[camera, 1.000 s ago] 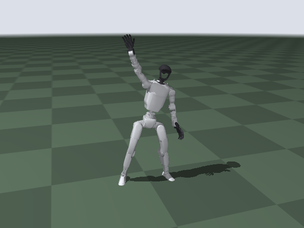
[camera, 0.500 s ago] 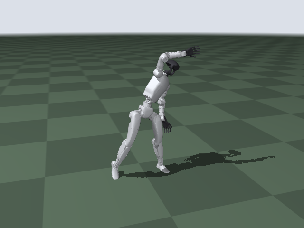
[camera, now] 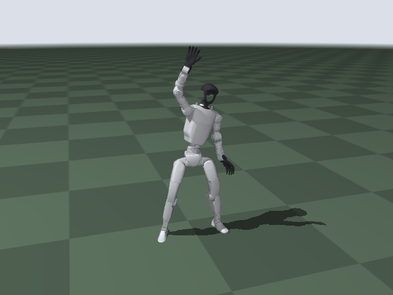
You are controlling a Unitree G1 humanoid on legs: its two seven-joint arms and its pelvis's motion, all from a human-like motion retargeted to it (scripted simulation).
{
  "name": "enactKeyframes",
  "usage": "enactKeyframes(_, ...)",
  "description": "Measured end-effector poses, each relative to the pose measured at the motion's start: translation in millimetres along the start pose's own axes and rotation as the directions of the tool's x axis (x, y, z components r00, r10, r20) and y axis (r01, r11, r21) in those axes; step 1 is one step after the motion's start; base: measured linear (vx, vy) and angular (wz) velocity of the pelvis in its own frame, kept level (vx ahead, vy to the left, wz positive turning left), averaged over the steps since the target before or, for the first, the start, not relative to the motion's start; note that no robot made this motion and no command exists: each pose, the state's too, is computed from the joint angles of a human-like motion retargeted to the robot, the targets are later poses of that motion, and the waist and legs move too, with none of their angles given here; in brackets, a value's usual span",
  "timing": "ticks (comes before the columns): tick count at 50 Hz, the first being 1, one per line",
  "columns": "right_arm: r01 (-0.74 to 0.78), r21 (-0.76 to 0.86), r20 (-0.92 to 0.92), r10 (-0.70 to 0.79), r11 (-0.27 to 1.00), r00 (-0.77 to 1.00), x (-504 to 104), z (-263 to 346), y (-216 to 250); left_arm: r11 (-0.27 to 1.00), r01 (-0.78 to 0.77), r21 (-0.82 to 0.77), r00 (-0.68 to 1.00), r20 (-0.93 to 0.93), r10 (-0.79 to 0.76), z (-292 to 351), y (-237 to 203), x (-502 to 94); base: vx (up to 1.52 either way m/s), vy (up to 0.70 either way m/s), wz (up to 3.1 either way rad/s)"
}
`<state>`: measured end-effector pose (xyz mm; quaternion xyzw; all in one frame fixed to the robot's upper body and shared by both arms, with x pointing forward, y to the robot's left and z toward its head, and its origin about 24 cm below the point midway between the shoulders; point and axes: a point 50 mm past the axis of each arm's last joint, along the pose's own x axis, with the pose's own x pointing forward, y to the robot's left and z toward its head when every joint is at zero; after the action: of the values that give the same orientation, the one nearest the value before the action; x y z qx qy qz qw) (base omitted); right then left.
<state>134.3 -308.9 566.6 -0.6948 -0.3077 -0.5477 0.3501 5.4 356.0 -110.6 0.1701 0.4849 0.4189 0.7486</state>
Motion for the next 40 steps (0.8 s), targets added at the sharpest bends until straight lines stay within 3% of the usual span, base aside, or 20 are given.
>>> enactKeyframes(5,-0.097,0.065,-0.282,0.112,0.993,0.953,-16.8,-54.9,21.6,0.995,0.103,-0.012,0.995,0.016,-0.102,10.3,-28.2,-5.2,0.02,-0.45,-1.02)
enactKeyframes(9,-0.156,0.183,-0.541,0.232,0.971,0.808,-51.6,-102.8,44.7,0.984,0.179,0.017,0.981,0.07,-0.18,35.0,-45.8,-3.6,0.04,-0.4,-0.72)
enactKeyframes(13,-0.175,0.27,-0.774,0.321,0.947,0.546,-137.2,-171.5,65.3,0.983,0.175,0.058,0.969,0.168,-0.182,85.2,-46.4,8.0,0.04,-0.33,-0.48)
enactKeyframes(18,-0.229,0.227,-0.934,0.278,0.947,0.223,-254.5,-240.6,42.6,0.983,0.14,0.119,0.941,0.292,-0.17,159.6,-43.5,14.6,0.07,-0.09,-0.16)
enactKeyframes(19,-0.269,0.246,-0.951,0.285,0.931,0.12,-304.5,-247.8,45.6,0.986,0.097,0.138,0.933,0.331,-0.138,181.3,-32.3,17.3,0.1,0.04,0.05)
enactKeyframes(21,-0.39,0.435,-0.897,0.427,0.812,-0.111,-429.9,-182.6,122.7,0.982,-0.169,0.088,0.923,0.364,0.126,205.7,69.0,34.9,0.1,0.05,0.12)
enactKeyframes(27,-0.563,0.685,-0.719,0.551,0.462,-0.423,-565.6,-98.1,127.4,0.833,-0.499,-0.237,0.713,0.433,0.551,283.2,225.6,-5.9,0.08,-0.03,-0.03)
enactKeyframes(31,-0.639,0.739,-0.607,0.622,0.213,-0.495,-608.9,-58.8,117.5,0.662,-0.568,-0.489,0.463,0.474,0.748,333.0,317.2,-80.0,0.06,-0.11,-0.24)
enactKeyframes(34,-0.687,0.723,-0.535,0.682,0.066,-0.498,-617.1,-42.9,118.9,0.567,-0.545,-0.618,0.275,0.507,0.817,353.5,362.8,-139.5,0.06,-0.06,-0.34)
enactKeyframes(40,-0.739,0.674,-0.49,0.75,0.003,-0.445,-600.5,-40.1,135.8,0.512,-0.464,-0.723,-0.129,0.627,0.768,393.6,379.8,-245.4,0.04,-0.03,-0.56)
